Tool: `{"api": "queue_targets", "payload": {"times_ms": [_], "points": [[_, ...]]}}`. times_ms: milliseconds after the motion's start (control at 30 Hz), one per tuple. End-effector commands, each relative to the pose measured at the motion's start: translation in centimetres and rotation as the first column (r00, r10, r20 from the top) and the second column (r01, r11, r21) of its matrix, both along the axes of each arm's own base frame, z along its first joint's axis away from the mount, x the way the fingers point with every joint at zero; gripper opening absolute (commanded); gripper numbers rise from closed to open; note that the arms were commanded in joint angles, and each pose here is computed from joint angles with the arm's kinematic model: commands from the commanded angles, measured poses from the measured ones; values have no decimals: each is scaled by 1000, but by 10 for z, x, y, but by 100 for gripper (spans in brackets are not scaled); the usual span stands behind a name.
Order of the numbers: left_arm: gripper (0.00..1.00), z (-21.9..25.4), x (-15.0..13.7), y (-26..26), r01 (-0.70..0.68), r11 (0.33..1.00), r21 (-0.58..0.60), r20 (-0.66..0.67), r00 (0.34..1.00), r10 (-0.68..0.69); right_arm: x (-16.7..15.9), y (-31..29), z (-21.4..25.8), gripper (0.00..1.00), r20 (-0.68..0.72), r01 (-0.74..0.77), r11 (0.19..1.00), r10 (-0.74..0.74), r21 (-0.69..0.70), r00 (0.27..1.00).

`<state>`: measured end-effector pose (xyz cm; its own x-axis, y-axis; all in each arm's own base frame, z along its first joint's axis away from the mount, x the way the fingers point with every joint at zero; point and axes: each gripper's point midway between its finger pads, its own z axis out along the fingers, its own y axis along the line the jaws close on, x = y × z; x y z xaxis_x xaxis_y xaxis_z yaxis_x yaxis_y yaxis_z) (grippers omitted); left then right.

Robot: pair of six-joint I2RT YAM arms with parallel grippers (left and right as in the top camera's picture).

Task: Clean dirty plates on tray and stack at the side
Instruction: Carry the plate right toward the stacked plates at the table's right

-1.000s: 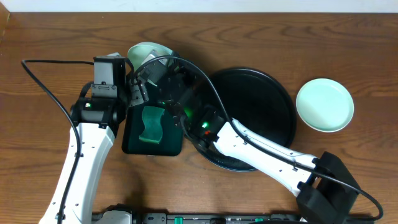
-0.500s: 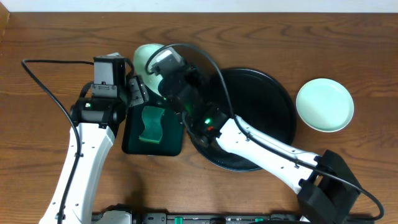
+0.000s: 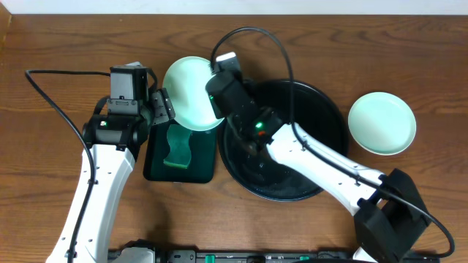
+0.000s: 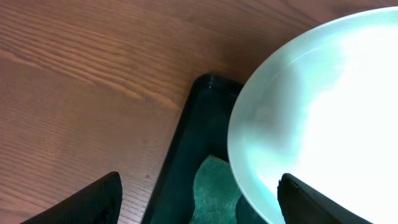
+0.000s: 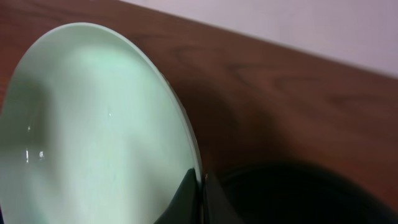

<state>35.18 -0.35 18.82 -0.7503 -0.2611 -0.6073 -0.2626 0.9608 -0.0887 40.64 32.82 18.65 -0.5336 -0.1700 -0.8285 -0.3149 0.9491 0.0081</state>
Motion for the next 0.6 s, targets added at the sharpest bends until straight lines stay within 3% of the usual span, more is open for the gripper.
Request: {"api": "queue_targets", "payload": {"times_ms": [0, 133, 367, 500, 567], "points": [[80, 1, 0, 4, -12, 1000, 14, 1, 1000, 12, 0, 2, 18, 1, -101, -10, 976, 32, 216, 994], [80, 1, 0, 4, -12, 1000, 14, 1, 1000, 12, 9, -27, 21, 1, -165, 53, 966, -11, 253, 986], [80, 1, 0, 4, -12, 1000, 14, 1, 1000, 12, 19, -115, 25, 1, -245, 223, 956, -174, 189, 954], [80, 1, 0, 4, -12, 1000, 14, 1, 1000, 12, 14, -177, 26, 1, -302, 347, 928, -295, 133, 906], [80, 1, 0, 4, -11, 1000, 14, 1, 1000, 11, 8, -234, 23, 1, -344, 465, 882, -414, 75, 843]]}}
